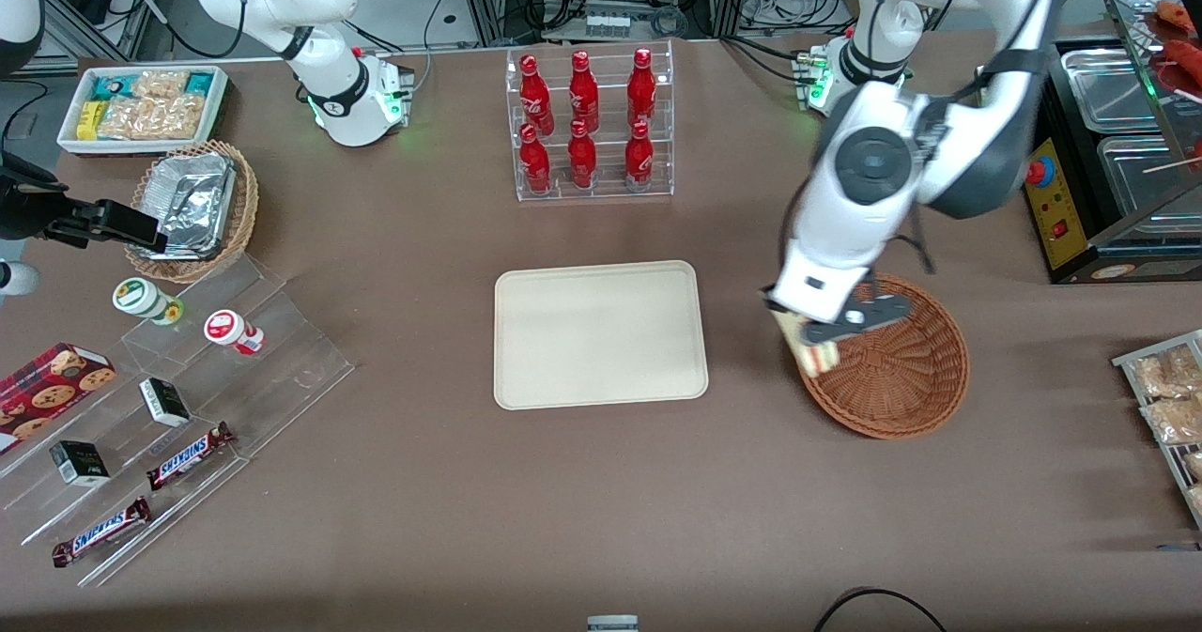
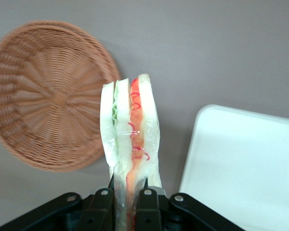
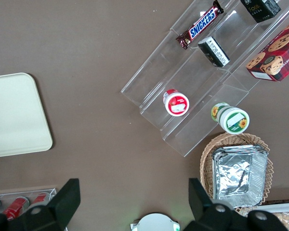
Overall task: Place sandwich from basket to tray
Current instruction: 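Carry the sandwich with the left gripper over the cream tray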
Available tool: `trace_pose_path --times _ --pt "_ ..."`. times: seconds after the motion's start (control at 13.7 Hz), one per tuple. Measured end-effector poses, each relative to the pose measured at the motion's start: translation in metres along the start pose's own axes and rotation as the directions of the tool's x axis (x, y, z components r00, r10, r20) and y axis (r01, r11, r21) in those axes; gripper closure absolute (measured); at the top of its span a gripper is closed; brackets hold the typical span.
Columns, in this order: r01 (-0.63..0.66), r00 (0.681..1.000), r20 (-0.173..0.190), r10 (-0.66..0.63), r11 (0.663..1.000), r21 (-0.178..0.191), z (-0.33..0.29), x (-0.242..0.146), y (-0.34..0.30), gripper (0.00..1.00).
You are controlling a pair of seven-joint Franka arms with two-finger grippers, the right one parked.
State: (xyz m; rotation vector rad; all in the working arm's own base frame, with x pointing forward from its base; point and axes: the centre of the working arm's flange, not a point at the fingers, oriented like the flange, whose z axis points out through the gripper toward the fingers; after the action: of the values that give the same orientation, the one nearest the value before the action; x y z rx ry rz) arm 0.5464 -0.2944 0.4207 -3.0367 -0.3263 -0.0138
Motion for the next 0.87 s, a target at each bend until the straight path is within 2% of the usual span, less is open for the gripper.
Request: trace_pose_path --times 0.58,0.87 --pt "-0.189 0.982 0.022 0.189 0.982 -0.009 0.058 -0.043 0.147 0.85" --pt "-0.24 0.97 0.023 0.24 0.971 -0.016 0.083 -0.062 0.189 0.85"
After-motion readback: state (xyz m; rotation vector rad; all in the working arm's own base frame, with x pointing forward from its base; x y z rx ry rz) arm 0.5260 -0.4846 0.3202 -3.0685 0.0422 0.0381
